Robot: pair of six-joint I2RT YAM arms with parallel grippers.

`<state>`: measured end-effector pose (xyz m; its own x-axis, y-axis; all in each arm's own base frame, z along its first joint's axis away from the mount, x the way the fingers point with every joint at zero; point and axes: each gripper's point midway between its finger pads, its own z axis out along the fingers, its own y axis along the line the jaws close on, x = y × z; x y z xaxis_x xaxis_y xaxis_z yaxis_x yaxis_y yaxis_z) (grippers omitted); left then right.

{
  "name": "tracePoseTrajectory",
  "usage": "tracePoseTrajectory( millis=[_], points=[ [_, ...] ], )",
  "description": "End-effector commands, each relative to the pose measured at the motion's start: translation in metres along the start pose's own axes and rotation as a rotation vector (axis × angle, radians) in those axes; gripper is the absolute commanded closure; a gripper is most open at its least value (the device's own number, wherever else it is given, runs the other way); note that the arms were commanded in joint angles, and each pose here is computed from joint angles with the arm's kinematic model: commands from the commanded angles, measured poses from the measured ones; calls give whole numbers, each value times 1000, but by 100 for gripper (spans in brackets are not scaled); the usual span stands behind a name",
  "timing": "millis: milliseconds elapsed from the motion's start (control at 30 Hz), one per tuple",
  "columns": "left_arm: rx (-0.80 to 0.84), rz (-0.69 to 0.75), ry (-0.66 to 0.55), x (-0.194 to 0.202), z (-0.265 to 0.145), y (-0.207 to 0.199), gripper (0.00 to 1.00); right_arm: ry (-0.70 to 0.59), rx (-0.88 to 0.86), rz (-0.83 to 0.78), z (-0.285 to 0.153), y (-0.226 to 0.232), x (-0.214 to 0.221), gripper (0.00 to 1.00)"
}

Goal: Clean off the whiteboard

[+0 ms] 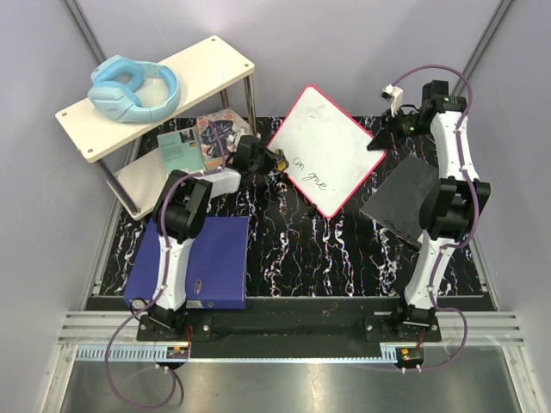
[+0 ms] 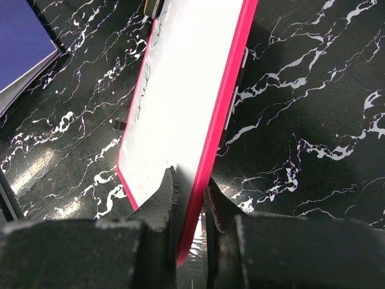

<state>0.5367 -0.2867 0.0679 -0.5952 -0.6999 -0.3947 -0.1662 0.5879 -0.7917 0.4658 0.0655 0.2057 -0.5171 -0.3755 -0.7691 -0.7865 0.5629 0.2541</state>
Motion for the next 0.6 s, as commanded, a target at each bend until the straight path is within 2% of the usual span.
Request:
tracePoseTrajectory(
  millis=[0, 133, 333, 367, 467, 567],
  points=[
    [85, -12, -26, -16, 14, -19, 100, 243, -289, 159, 9, 94, 53, 100],
    [178, 48, -54, -33, 20, -50, 100, 246, -291, 164, 10, 94, 55, 100],
    [269, 194, 51, -16, 25, -76, 100, 239, -290, 161, 10, 94, 52, 100],
    [273, 257, 77, -7, 24, -76, 100, 237, -291, 161, 10, 95, 50, 100],
    [212, 400, 150, 18, 17, -68, 100, 233, -292, 161, 11, 94, 49, 100],
    [90, 517, 214, 41, 6, -43, 100, 230, -293, 163, 12, 94, 48, 100]
  ],
)
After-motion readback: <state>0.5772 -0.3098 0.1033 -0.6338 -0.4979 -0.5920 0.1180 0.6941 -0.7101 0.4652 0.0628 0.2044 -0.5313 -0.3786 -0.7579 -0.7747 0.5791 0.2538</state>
